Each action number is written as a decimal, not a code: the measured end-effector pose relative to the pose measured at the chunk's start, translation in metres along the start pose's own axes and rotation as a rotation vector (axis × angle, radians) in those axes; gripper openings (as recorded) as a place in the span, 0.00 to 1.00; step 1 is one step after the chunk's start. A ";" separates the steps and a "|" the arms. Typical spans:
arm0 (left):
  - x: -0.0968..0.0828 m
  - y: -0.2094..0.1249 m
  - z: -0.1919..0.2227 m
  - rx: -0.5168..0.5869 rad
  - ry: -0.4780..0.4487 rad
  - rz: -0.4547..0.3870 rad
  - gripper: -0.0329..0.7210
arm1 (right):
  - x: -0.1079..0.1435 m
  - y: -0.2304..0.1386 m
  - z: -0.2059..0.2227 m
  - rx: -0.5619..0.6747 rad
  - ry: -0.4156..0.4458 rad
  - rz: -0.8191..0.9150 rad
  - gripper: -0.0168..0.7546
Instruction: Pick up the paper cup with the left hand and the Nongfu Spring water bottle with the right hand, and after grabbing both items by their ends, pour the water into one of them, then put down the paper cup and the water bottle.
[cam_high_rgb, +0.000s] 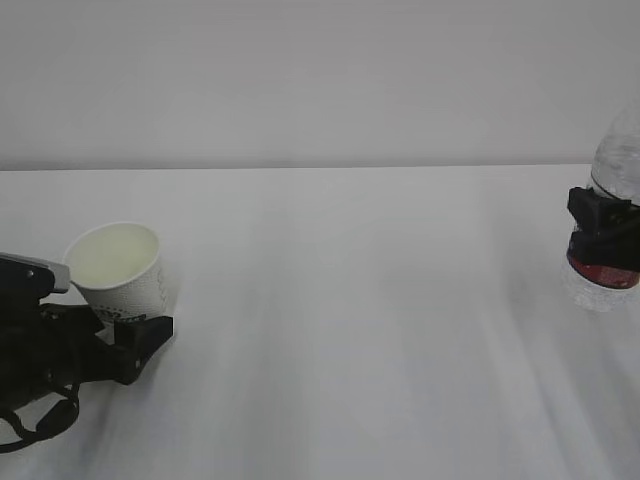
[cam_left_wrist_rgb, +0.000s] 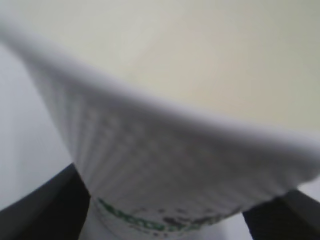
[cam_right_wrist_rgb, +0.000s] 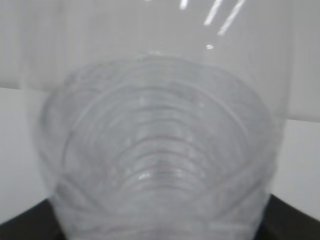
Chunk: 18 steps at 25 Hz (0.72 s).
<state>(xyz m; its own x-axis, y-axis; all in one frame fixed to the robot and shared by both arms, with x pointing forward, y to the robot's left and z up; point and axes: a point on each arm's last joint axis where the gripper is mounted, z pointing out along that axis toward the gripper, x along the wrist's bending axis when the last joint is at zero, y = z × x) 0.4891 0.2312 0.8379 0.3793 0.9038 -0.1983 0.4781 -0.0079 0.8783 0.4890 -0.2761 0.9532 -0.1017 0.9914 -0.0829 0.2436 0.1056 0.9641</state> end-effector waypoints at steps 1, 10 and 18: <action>0.000 0.000 0.000 0.000 -0.002 0.001 0.96 | 0.000 0.000 0.000 0.000 0.000 -0.001 0.62; -0.001 0.002 0.002 -0.005 -0.015 0.009 0.96 | 0.000 0.000 0.000 0.000 0.000 -0.005 0.61; -0.001 0.003 0.001 -0.011 -0.017 0.032 0.96 | 0.000 0.000 0.000 0.000 0.000 -0.005 0.61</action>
<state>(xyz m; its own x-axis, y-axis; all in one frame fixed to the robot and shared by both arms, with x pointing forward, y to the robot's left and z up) 0.4912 0.2293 0.8402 0.4079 0.8956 -0.1774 0.4571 -0.0321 0.8889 0.4890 -0.2761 0.9532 -0.1028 0.9908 -0.0875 0.2431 0.1103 0.9637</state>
